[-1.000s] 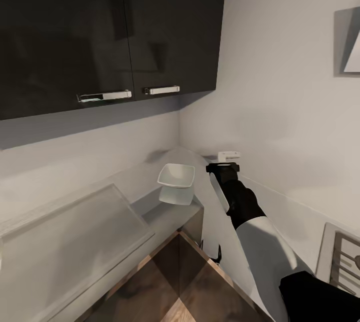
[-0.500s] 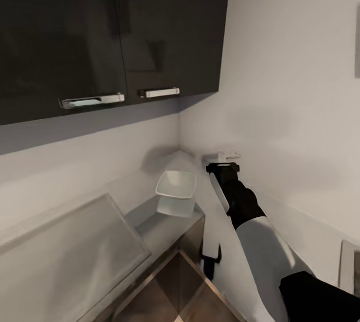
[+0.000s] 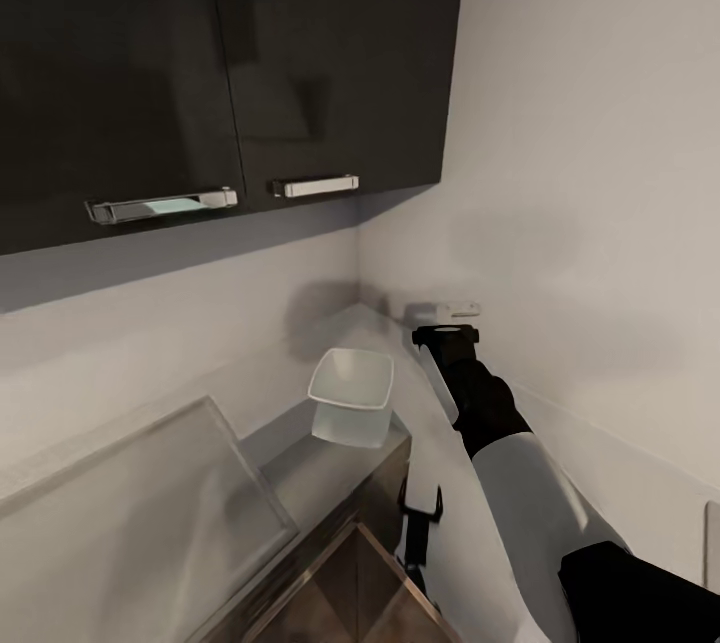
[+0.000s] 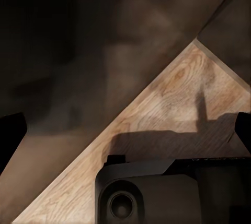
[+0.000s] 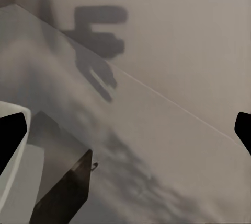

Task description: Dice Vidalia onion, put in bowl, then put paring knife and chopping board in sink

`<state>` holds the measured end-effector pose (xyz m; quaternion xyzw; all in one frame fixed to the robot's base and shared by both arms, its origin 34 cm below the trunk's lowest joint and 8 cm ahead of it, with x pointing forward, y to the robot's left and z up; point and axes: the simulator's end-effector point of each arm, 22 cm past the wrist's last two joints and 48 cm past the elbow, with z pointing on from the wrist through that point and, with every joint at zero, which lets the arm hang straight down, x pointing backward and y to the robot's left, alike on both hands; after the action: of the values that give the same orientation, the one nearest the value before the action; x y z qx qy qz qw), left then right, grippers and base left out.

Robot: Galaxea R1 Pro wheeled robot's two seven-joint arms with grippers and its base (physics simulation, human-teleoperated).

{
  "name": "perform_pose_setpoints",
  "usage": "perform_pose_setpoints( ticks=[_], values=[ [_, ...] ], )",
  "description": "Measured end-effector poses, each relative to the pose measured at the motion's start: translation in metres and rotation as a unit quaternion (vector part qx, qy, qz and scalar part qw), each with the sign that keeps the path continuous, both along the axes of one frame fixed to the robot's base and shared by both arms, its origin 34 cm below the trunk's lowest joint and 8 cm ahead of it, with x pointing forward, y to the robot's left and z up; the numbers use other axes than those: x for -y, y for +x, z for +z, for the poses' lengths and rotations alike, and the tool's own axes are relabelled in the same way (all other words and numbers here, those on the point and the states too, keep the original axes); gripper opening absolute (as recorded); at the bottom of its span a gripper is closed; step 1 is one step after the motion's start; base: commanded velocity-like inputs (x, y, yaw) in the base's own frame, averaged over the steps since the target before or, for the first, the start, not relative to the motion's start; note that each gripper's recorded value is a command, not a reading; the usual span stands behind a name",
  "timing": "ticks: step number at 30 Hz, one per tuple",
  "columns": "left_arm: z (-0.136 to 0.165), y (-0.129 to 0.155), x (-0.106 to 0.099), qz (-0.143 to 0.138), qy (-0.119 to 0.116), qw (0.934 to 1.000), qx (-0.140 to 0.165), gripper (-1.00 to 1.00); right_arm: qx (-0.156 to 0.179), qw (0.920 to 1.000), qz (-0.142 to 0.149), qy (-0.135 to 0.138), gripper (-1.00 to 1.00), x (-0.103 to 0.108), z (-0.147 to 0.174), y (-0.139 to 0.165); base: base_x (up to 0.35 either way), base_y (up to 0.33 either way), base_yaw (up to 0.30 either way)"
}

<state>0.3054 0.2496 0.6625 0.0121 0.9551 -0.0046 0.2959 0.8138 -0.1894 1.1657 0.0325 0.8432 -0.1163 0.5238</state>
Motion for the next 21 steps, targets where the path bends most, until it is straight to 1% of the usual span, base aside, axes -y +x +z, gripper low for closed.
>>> perform_pose_setpoints(
  ticks=[21],
  values=[
    [-0.006,-0.011,0.0,0.0,0.0,0.9999,-0.017,1.0,-0.016,0.9999,-0.001,-0.001,1.0,0.001,-0.022,0.005,0.0,0.0,0.0]
  ],
)
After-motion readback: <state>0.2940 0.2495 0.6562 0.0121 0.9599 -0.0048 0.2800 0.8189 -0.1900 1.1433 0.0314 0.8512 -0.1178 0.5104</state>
